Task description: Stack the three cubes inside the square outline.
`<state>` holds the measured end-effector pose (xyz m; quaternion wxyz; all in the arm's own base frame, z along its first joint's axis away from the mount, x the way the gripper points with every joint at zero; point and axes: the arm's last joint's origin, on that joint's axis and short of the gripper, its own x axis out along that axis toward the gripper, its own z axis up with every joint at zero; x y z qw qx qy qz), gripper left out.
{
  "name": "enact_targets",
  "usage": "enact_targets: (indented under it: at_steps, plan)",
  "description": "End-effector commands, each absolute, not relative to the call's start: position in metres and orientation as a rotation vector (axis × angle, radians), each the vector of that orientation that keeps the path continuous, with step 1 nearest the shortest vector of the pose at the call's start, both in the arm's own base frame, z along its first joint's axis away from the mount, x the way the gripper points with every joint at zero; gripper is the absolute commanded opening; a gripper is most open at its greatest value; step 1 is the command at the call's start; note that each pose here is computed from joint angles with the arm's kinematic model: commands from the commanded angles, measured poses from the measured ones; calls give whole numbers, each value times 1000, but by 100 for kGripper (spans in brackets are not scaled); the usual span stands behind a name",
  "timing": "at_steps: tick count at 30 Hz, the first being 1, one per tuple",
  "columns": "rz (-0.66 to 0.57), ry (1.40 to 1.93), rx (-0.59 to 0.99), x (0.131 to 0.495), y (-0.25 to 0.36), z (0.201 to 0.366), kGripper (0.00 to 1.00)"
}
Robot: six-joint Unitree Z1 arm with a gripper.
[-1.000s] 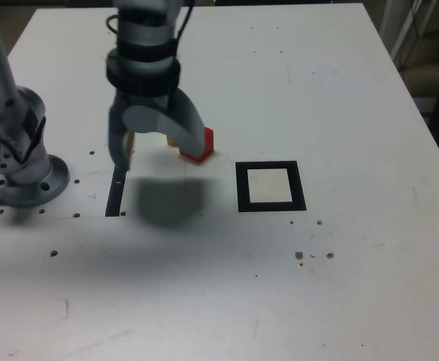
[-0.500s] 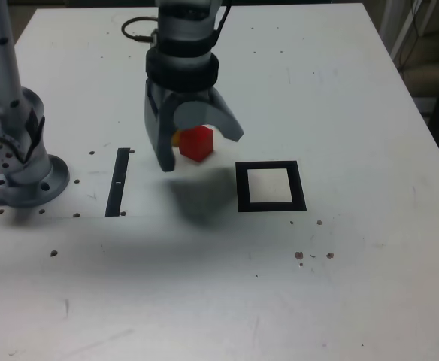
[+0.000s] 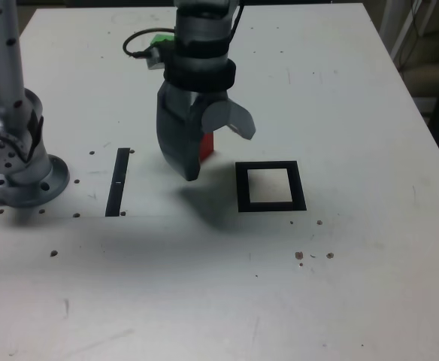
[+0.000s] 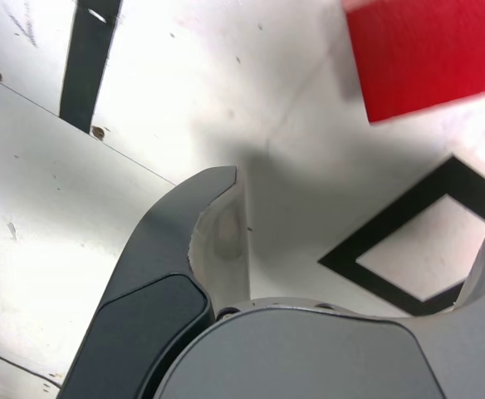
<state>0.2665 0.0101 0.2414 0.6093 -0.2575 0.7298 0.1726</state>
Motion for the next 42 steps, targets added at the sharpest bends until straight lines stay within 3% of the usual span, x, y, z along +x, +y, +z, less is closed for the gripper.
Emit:
enact_targets:
  at_steps: [1, 21, 31, 36, 42]
  plan:
    - [414, 1704, -614, 266, 14, 238, 97]
    - [470, 1723, -684, 282, 49, 218, 96]
    - [466, 1745, -712, 289, 70, 208, 89]
    - [471, 1746, -717, 290, 73, 208, 77]
    - [480, 1743, -707, 291, 74, 209, 44]
